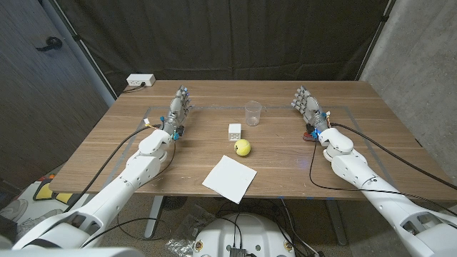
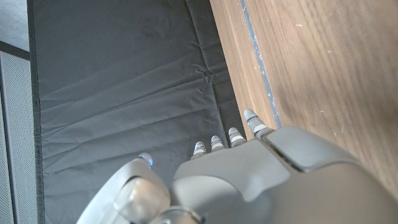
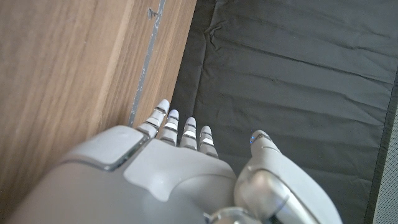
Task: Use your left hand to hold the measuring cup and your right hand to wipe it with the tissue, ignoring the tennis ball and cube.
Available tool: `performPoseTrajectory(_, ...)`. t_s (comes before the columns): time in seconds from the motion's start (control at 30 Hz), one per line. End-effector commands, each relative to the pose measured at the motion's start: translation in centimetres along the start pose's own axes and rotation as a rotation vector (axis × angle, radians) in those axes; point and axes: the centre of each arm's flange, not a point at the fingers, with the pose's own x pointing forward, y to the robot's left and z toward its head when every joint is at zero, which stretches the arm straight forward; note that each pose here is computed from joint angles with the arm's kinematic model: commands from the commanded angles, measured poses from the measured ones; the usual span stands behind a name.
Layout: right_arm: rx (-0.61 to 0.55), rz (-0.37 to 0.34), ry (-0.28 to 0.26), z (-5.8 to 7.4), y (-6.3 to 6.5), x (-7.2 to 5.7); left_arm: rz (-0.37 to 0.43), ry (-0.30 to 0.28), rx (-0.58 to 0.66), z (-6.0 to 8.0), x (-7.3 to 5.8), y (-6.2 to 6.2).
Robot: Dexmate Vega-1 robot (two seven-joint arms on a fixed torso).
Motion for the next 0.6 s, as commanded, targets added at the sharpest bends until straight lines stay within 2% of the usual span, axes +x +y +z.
performPoseTrajectory(0.03, -0.003, -0.002, 0.009, -0.13, 0.12, 0.59, -0.010, 0.001, 0.004, -0.13, 0.78, -0.06)
performPoseTrajectory(0.6, -0.001, -0.002, 0.008, -0.26, 0.35, 0.34, -0.038, 0.008, 0.011, -0.12, 1.44, -0.27)
